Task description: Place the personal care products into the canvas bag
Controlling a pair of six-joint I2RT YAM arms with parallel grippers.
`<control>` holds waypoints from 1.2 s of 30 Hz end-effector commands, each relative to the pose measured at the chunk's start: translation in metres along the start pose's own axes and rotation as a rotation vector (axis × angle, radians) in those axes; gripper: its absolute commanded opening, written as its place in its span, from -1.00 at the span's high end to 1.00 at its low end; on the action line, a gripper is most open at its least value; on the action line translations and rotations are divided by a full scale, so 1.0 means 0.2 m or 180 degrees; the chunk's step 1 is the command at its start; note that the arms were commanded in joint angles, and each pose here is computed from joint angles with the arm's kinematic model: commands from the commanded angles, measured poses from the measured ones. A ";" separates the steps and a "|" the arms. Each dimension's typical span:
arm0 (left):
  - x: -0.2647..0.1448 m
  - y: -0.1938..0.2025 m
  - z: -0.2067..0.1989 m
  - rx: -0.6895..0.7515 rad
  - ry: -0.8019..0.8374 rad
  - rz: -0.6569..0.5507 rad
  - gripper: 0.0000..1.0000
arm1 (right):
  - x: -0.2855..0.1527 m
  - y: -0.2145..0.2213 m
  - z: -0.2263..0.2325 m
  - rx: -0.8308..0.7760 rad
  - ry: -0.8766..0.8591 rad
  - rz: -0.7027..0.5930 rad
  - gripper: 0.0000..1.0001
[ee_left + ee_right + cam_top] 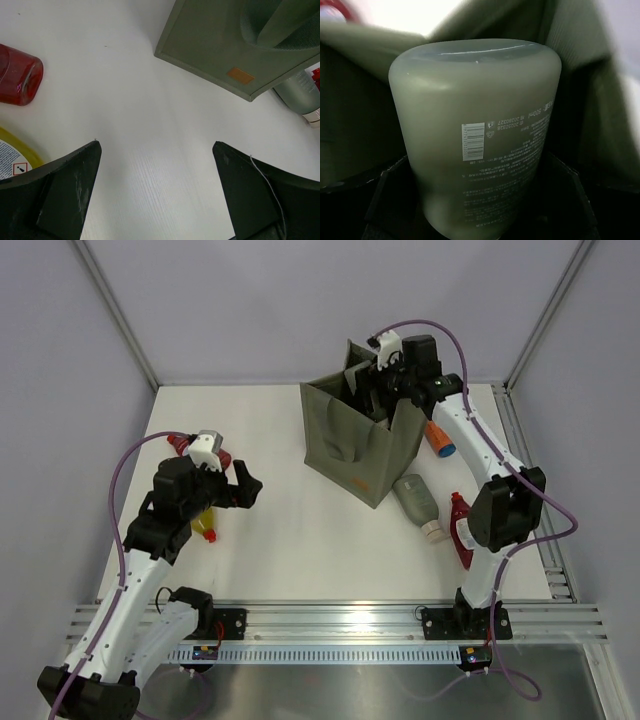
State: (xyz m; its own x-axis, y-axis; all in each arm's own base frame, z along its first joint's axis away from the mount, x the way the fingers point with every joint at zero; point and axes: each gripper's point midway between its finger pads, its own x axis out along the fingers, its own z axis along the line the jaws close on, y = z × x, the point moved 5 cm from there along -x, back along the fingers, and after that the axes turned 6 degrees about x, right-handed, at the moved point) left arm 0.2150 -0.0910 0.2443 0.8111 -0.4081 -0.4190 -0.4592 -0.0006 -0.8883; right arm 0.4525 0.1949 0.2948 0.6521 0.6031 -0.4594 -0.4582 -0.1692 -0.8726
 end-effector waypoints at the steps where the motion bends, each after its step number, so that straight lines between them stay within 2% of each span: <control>1: -0.01 -0.07 0.01 0.0130 -0.0021 -0.0226 -0.98 | -0.38 -0.41 0.11 -0.0416 0.0210 -0.1082 1.00; 4: -0.01 -0.07 0.01 0.0137 -0.0010 -0.0235 -0.98 | -0.36 -0.32 0.07 -0.0224 0.0400 -0.0940 1.00; 10: 0.01 -0.06 0.01 0.0074 -0.0003 -0.0191 -0.97 | -0.23 -0.19 -0.06 0.0564 0.0925 -0.0527 1.00; 13: 0.03 -0.05 0.02 -0.0026 -0.0070 -0.0142 -0.98 | -0.11 -0.14 -0.05 0.0528 0.1038 -0.0262 0.98; 16: 0.05 -0.05 0.03 -0.0102 -0.0125 -0.0058 -0.98 | 0.01 -0.08 -0.02 0.0303 0.1091 0.0046 0.86; 18: 0.07 -0.05 0.03 -0.0126 -0.0151 0.0020 -0.98 | 0.10 -0.05 -0.02 0.0194 0.1127 0.0211 0.85; 23: 0.07 -0.04 0.04 -0.0102 -0.0164 0.0058 -0.98 | 0.20 0.09 -0.03 0.0120 0.1113 0.0661 0.81; 29: 0.09 -0.04 0.06 -0.0086 -0.0225 0.0045 -0.98 | 0.28 0.26 -0.05 -0.0248 0.0846 0.1143 0.51; 32: 0.10 -0.07 0.10 -0.0129 -0.0407 0.0049 -0.98 | 0.31 0.35 -0.04 -0.0404 0.0602 0.1373 0.28; 35: 0.13 -0.10 0.17 -0.0398 -0.0803 0.0022 -0.98 | 0.34 0.39 -0.01 -0.0458 0.0378 0.1492 -0.19; 36: 0.14 -0.11 0.19 -0.0485 -0.0909 0.0027 -0.98 | 0.34 0.40 -0.01 -0.0461 0.0323 0.1510 -0.62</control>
State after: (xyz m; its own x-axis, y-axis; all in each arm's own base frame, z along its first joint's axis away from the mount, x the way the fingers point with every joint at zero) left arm 0.2400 -0.0824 0.2206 0.7965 -0.2808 -0.5355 -0.5663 -0.0359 -0.8234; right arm 0.4559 0.2091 0.1568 0.4208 0.2393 -0.8750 -0.7375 -0.4714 -0.4836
